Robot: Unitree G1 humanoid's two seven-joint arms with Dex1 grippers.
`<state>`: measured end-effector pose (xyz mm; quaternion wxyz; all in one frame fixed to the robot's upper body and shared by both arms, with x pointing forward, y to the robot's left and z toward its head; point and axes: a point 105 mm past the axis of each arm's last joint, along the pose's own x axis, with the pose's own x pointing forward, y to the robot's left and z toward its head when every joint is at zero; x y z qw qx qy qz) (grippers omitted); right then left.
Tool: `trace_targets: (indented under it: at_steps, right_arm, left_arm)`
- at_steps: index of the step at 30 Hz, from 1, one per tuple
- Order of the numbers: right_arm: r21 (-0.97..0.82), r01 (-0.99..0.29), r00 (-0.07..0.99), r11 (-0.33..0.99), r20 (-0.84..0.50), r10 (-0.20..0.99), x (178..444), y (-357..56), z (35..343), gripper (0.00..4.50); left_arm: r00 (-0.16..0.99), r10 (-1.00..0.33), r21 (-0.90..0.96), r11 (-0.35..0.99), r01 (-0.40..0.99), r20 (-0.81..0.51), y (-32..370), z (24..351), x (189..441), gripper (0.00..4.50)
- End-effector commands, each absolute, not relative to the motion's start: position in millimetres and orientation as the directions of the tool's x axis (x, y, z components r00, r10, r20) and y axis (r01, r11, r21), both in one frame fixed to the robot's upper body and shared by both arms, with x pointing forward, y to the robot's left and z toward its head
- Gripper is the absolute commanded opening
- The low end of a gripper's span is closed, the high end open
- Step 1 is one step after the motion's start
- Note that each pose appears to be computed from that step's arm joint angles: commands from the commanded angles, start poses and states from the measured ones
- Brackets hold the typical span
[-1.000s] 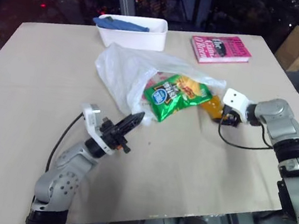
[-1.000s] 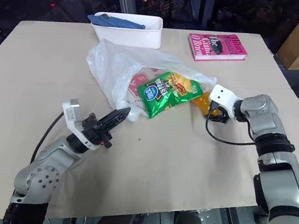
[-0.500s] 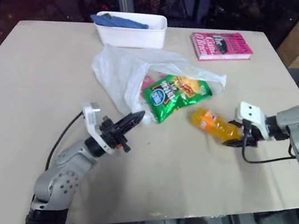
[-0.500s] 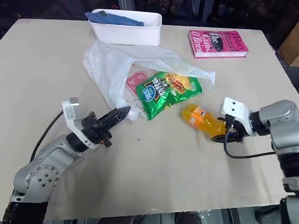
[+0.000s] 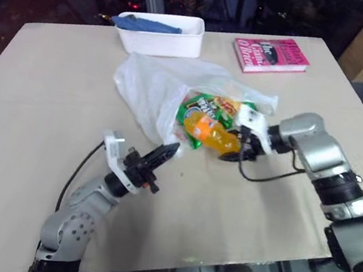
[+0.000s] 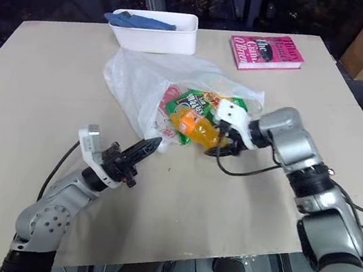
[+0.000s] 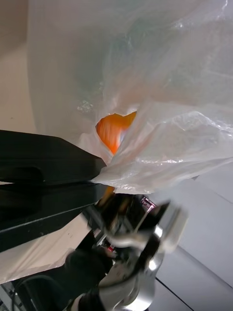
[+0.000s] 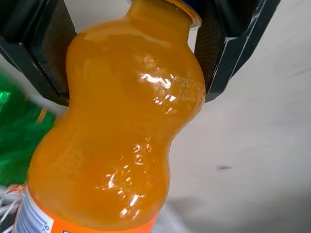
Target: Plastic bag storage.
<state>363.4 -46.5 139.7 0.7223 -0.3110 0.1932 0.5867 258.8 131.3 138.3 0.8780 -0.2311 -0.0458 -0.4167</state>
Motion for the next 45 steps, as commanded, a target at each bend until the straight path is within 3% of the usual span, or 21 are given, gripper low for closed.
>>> trace_targets:
  at_steps: [1,6,7,8,9,11,15,23,25,30,34,40,44,45]
  right_arm:
    - [-0.352,-0.918,0.357,0.181,-0.540,0.762,386,-6,167,2.67]
    - [-0.388,-0.867,0.452,0.312,-0.352,0.819,404,37,201,2.67]
    - [-0.353,-0.873,0.446,0.338,-0.295,0.845,403,47,211,3.69]
    - [-0.305,-0.882,0.435,0.358,-0.240,0.868,400,56,221,4.12]
    - [-0.272,-0.890,0.426,0.367,-0.206,0.881,398,61,226,4.47]
    - [-0.199,-0.896,0.428,0.397,-0.148,0.892,396,66,234,4.47]
    - [-0.211,-0.908,0.405,0.362,-0.214,0.889,394,44,219,4.47]
    - [-0.165,-0.983,0.151,0.083,-0.458,0.876,346,-38,179,4.47]
    - [-0.176,-0.975,0.202,0.132,-0.476,0.856,350,-58,178,4.47]
    - [-0.238,-0.847,0.532,0.476,-0.412,0.740,401,-104,187,4.47]
    - [-0.201,-0.692,0.716,0.694,-0.320,0.621,434,-129,203,4.47]
    - [-0.151,-0.554,0.830,0.819,-0.180,0.528,458,-135,232,4.47]
    - [-0.102,-0.627,0.779,0.773,-0.123,0.615,454,-114,242,4.47]
    - [-0.104,-0.646,0.763,0.756,-0.126,0.634,452,-110,242,4.23]
  left_arm:
    - [0.619,-0.722,-0.325,0.532,0.782,0.309,127,150,255,0.00]
    - [0.621,-0.723,-0.322,0.536,0.780,0.301,128,148,254,0.00]
    - [0.623,-0.723,-0.322,0.539,0.779,0.299,128,147,254,0.00]
    - [0.626,-0.721,-0.320,0.543,0.777,0.297,129,147,255,0.00]
    - [0.628,-0.719,-0.319,0.545,0.775,0.296,129,146,255,0.00]
    - [0.631,-0.717,-0.319,0.548,0.773,0.296,130,146,255,0.00]
    - [0.634,-0.714,-0.318,0.552,0.771,0.297,130,146,257,0.00]
    - [0.640,-0.709,-0.320,0.557,0.766,0.298,132,146,260,0.00]
    - [0.638,-0.710,-0.319,0.556,0.767,0.298,132,146,261,0.00]
    - [0.633,-0.716,-0.322,0.549,0.771,0.294,131,144,261,0.00]
    - [0.632,-0.717,-0.322,0.549,0.771,0.293,132,143,261,0.00]
    - [0.634,-0.717,-0.318,0.552,0.771,0.290,134,143,261,0.00]
    - [0.639,-0.713,-0.317,0.558,0.767,0.289,135,143,260,0.00]
    - [0.640,-0.712,-0.318,0.559,0.766,0.289,135,142,260,0.00]
